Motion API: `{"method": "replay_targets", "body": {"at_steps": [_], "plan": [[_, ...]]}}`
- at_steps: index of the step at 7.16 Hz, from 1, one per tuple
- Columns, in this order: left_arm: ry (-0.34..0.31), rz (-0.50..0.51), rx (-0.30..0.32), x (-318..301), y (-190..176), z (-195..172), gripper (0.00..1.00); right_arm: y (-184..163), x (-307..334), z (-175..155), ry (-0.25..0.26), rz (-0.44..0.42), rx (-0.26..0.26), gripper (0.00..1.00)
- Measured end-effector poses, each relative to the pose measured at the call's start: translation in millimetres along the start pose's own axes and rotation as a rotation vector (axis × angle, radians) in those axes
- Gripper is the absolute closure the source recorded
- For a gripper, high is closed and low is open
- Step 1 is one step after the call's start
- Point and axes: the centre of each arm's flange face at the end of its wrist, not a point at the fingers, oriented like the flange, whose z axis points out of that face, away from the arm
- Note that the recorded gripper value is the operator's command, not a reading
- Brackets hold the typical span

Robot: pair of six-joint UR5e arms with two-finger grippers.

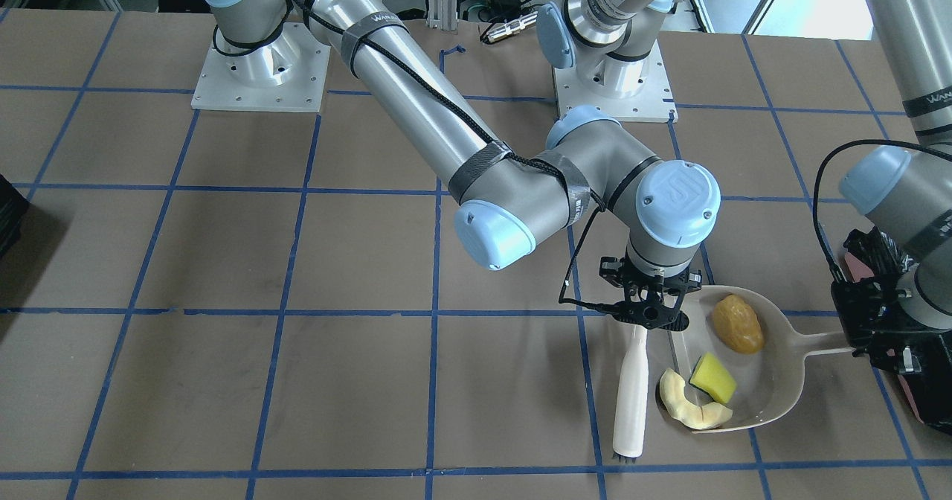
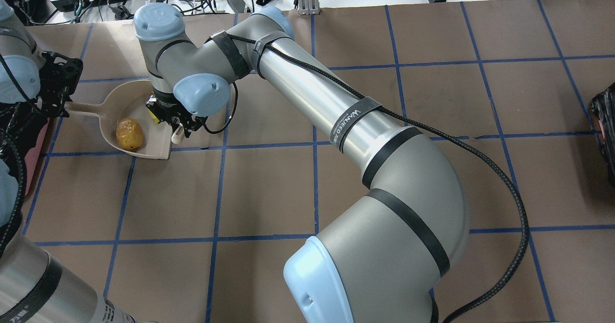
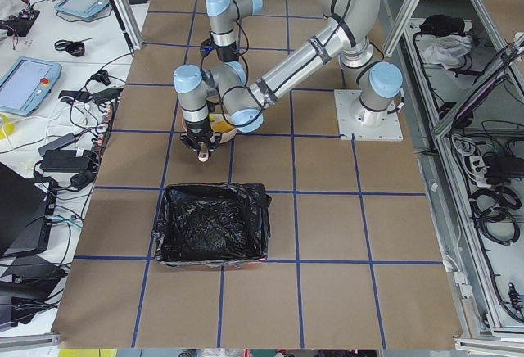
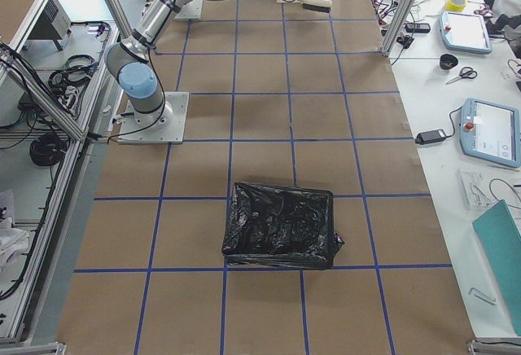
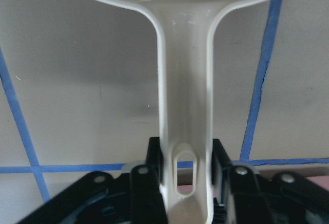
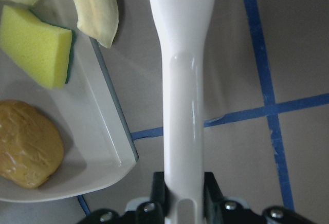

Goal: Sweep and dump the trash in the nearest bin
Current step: 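Sweep the banana peel and sponge into the dustpan with the right gripper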

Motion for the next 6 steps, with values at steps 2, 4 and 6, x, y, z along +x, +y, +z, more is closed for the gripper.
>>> {"method": "replay_targets", "body": {"at_steps": [2, 4, 6], "plan": [[0.0, 0.0, 0.0, 0, 0, 0, 1.0, 17, -9, 14, 0.008, -0.2, -0.024, 1.0], [0.0, -0.001, 0.0, 0, 0, 0, 1.0, 43, -18, 27, 0.013, -0.383, -0.074, 1.0], [0.0, -0.001, 0.0, 0, 0, 0, 1.0, 89, -34, 37, 0.03, -0.489, -0.115, 1.0]]}}
